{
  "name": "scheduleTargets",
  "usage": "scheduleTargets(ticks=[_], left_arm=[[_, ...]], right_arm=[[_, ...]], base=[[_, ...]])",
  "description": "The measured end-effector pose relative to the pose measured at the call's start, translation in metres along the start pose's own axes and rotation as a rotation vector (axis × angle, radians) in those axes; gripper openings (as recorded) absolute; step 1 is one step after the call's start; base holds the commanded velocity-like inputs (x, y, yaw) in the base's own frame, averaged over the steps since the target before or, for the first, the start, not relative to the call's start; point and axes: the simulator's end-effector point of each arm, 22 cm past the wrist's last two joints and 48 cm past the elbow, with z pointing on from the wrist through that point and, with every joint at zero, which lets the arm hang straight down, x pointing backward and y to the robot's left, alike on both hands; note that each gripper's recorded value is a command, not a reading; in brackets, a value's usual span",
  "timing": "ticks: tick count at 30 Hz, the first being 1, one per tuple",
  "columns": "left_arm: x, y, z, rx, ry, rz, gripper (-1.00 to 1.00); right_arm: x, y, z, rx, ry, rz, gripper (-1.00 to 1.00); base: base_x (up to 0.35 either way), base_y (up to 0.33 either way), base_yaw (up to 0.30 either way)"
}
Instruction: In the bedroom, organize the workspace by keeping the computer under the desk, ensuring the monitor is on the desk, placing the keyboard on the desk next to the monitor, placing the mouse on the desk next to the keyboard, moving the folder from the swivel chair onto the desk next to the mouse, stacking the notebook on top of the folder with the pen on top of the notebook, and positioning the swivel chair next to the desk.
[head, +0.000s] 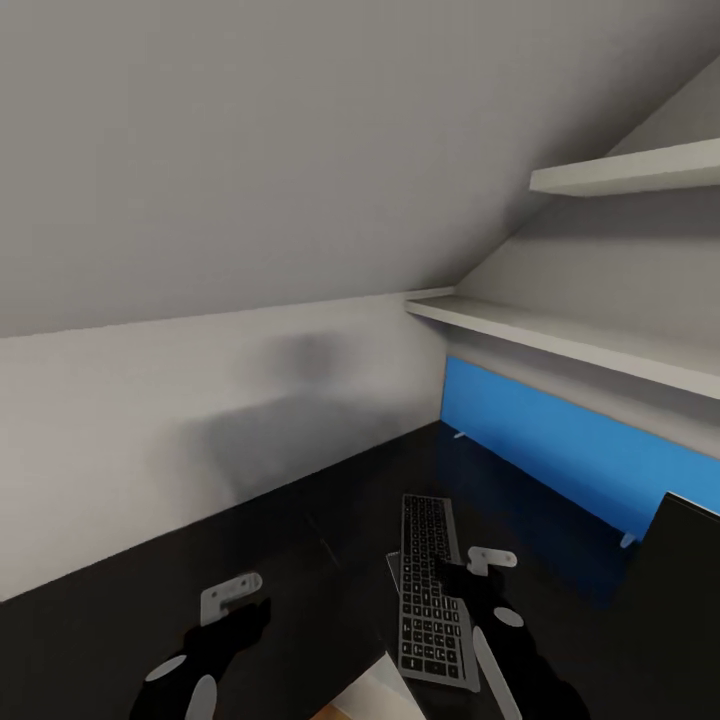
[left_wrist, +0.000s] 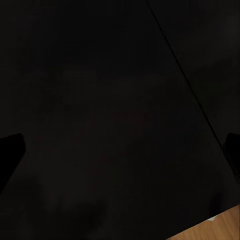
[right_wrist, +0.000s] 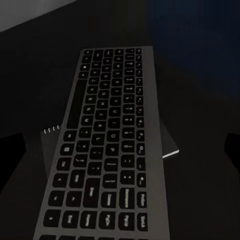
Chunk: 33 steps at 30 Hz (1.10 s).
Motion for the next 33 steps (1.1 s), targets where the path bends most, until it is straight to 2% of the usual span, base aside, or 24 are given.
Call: scheduleTargets(ticks=[7,10,14,20,24,33], left_arm=[[-0.012,-0.004,-0.003,0.015,-0.03,-0.011,1.0],[-0.013,-0.005,-0.001,0.019,-0.031,-0.012,1.0],[-0.012,-0.005,0.002,0.021,-0.032,-0.011,1.0],[-0.011,-0.005,0.006,0.021,-0.033,-0.012,1.0],[-0.009,-0.005,0.009,0.021,-0.034,-0.012,1.0],[-0.006,-0.004,0.017,0.021,-0.034,-0.011,1.0]], right_arm=[[0.002,-0.002,0.003,0.004,-0.008,0.0,1.0],[0.015,-0.008,0.007,0.013,0.015,-0.007,1.0],[0.024,-0.016,0.017,0.026,0.045,-0.016,1.0],[0.038,-0.026,0.044,0.048,0.113,-0.036,1.0],[0.031,-0.031,0.056,0.057,0.089,-0.038,1.0],[0.031,-0.031,0.064,0.057,0.07,-0.035,1.0]], base=[[0.001,0.0,0.0],[0.0,0.0,0.0],[0.0,0.0,0.0],[0.0,0.0,0.0],[0.0,0.0,0.0],[0.0,0.0,0.0]])
